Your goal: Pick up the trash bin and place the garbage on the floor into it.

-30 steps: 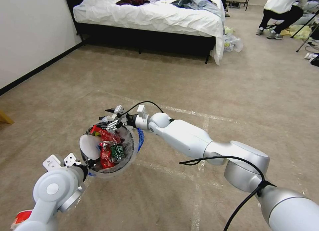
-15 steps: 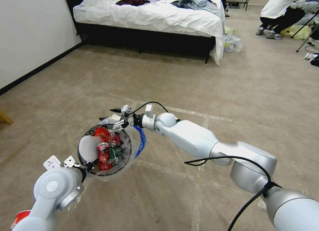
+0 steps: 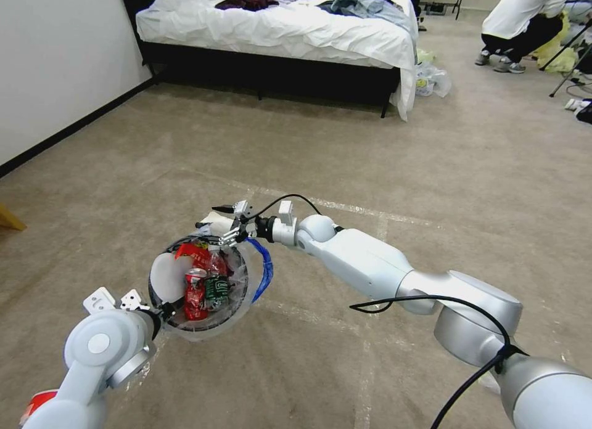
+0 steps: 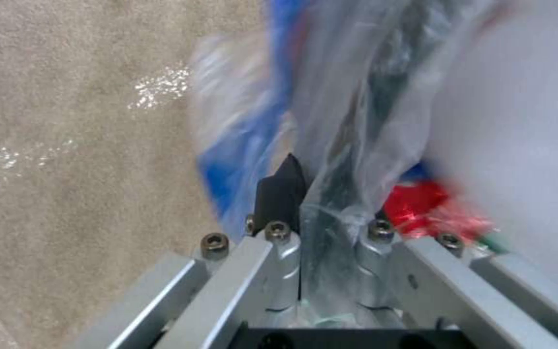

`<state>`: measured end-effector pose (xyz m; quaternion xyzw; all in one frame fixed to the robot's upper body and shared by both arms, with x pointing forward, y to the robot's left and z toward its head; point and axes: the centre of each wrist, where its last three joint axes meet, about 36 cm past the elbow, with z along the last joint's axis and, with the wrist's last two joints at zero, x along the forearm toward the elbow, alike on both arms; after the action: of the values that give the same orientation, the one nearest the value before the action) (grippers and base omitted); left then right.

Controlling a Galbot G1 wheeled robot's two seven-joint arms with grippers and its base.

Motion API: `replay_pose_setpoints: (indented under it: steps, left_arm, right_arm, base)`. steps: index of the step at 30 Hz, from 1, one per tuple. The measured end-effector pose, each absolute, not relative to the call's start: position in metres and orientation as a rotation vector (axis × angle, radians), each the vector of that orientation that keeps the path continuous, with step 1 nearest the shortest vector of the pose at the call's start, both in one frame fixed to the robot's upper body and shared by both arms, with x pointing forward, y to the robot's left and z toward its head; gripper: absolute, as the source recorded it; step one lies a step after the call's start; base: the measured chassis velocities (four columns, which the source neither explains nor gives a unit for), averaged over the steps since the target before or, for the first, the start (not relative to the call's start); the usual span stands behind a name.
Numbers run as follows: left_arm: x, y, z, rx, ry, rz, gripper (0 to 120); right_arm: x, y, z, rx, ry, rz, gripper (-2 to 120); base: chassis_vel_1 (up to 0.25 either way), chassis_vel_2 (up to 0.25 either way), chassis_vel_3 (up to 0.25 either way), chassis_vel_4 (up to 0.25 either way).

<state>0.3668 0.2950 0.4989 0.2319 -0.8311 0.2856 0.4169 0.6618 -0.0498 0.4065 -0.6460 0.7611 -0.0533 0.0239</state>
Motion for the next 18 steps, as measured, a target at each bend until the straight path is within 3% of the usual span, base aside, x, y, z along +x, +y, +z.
replay_pose_setpoints:
  steps: [18]
  left_arm:
    - [0.367, 0.295, 0.503, 0.568, -2.096, 0.727, 4]
  right_arm:
    - [0.658, -0.072, 0.393, -2.084, 2.296, -0.346, 100]
  base:
    - [0.0, 0.0, 0.0, 0.0]
